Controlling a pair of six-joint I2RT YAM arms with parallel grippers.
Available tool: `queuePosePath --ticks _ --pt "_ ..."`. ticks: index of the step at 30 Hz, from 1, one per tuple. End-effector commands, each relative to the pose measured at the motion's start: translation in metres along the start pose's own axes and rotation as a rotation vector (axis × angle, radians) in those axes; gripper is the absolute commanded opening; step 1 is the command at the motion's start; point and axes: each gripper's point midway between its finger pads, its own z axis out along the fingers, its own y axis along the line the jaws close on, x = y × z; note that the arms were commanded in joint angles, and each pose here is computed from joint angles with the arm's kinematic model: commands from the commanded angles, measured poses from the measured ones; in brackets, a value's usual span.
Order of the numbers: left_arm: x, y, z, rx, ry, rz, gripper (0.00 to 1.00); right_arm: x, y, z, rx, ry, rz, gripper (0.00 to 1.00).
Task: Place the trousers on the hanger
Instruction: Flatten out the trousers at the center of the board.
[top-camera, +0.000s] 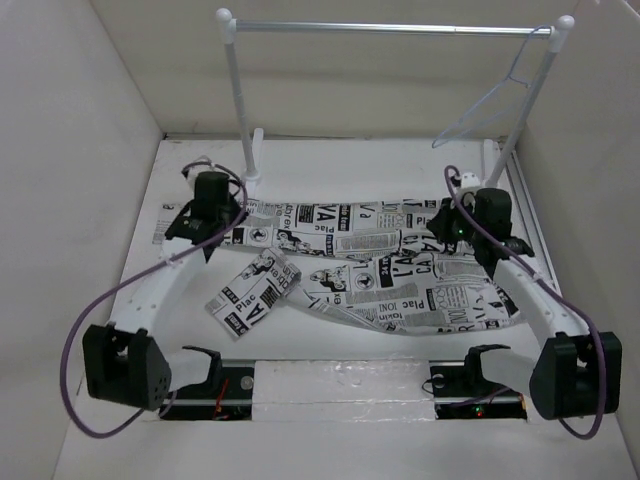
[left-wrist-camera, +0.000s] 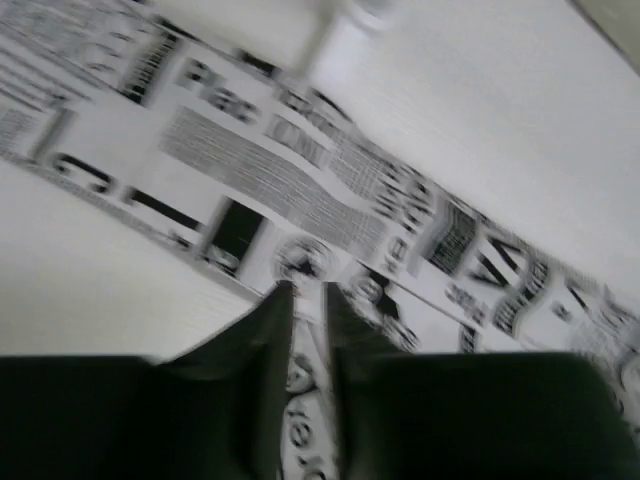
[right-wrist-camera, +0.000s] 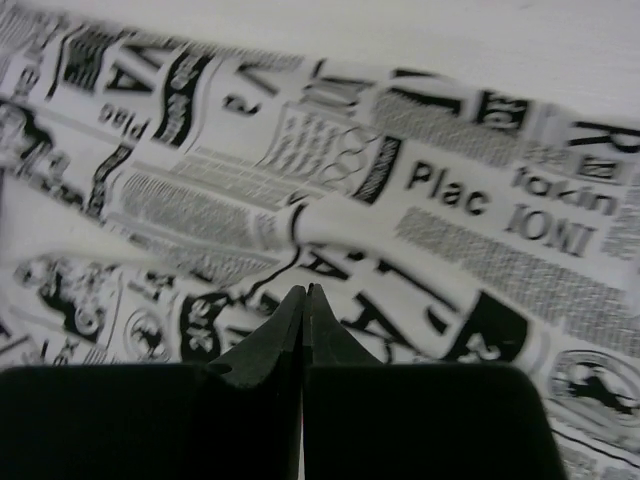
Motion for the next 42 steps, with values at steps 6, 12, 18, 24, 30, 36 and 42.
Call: queuePosePath --ticks 6,12,18,24,30,36,42 --pt "0.141 0.029 -0.081 0.006 0.293 0.092 0.01 0.059 0.106 -0.023 -0.318 0.12 -0.248 0.0" --pt "0.187 0.012 -0.13 -0.069 0.463 0.346 0.25 0.08 0.148 -0.031 -0.444 0.166 -0.333 0.14" --pt "0.2 0.014 -0.134 -0.172 0.387 -0.064 0.38 0.08 0.169 -0.034 -0.521 0.184 -0.427 0.37" --pt "0.181 0.016 -0.13 -0.027 0.323 -0.753 0.36 0.087 0.182 -0.055 -0.595 0.196 -0.476 0.37" --pt "0.212 0.063 -0.126 -0.265 0.355 -0.805 0.31 0.105 0.197 -0.074 -0.715 0.223 -0.543 0.49" --pt "0.227 0.074 -0.108 -0.448 0.299 -0.825 0.37 0.094 0.207 -0.081 -0.798 0.182 -0.601 0.54" --pt "0.239 0.078 -0.094 -0.565 0.267 -0.843 0.45 0.09 0.224 -0.093 -0.874 0.154 -0.618 0.53"
